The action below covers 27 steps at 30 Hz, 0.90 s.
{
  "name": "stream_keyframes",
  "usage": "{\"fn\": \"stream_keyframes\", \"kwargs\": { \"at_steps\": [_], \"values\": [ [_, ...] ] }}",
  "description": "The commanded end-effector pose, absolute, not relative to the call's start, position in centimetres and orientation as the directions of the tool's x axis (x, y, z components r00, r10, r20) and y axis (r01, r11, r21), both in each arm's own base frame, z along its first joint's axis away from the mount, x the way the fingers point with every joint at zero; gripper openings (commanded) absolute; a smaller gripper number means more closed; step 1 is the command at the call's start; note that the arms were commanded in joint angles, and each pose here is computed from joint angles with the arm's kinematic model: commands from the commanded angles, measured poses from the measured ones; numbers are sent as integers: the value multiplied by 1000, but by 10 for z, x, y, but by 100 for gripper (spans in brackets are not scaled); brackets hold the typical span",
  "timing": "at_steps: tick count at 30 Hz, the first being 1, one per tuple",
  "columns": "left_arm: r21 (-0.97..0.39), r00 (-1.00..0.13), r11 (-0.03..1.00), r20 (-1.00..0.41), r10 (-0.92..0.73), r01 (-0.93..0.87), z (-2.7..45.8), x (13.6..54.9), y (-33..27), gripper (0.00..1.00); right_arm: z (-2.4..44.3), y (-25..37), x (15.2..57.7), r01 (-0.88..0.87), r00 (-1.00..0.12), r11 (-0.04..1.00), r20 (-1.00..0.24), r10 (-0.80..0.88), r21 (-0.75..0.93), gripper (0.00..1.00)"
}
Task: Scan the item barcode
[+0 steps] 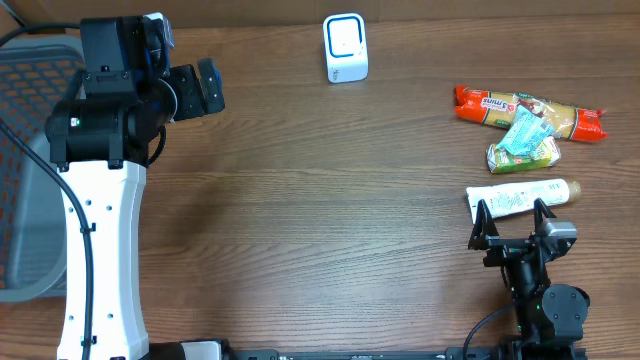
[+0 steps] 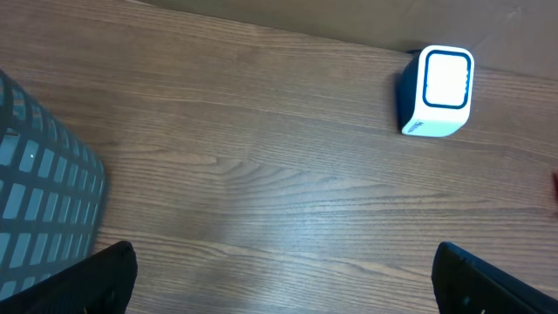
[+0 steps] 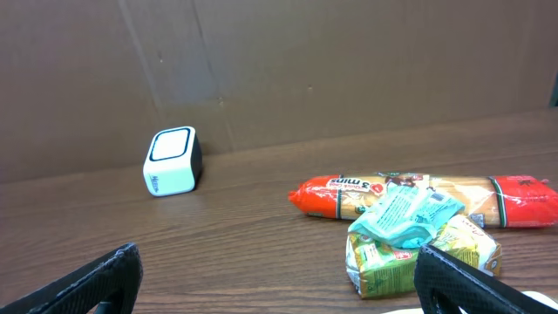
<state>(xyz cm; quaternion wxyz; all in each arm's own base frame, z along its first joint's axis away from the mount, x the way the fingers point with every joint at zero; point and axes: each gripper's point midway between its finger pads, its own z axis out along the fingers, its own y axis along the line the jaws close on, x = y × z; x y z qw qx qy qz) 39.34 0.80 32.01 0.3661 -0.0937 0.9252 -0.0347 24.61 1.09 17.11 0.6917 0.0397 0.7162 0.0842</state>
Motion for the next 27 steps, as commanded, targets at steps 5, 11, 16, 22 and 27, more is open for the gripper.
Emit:
{"fn": "stream_keyframes", "kwargs": {
  "at_steps": [5,11,16,22,27],
  "values": [
    [-128,-711,980,-675,-197,-150,321,395,9,100,170,10,246,-56,-31,983,-985,173,174,100],
    [-128,-711,980,-676,-197,-150,321,395,9,100,170,10,246,-56,-31,983,-985,173,174,100],
    [-54,-709,975,-678,-194,-215,325,380,25,99,170,10,246,-55,-31,983,-985,173,174,100],
    [-82,-489,986,-860,-145,-148,345,373,21,100,170,10,246,-56,-31,983,-985,173,174,100],
    [73,-299,994,-950,92,76,334,357,-4,100,170,10,246,-56,-31,983,-985,173,174,100]
  ]
}}
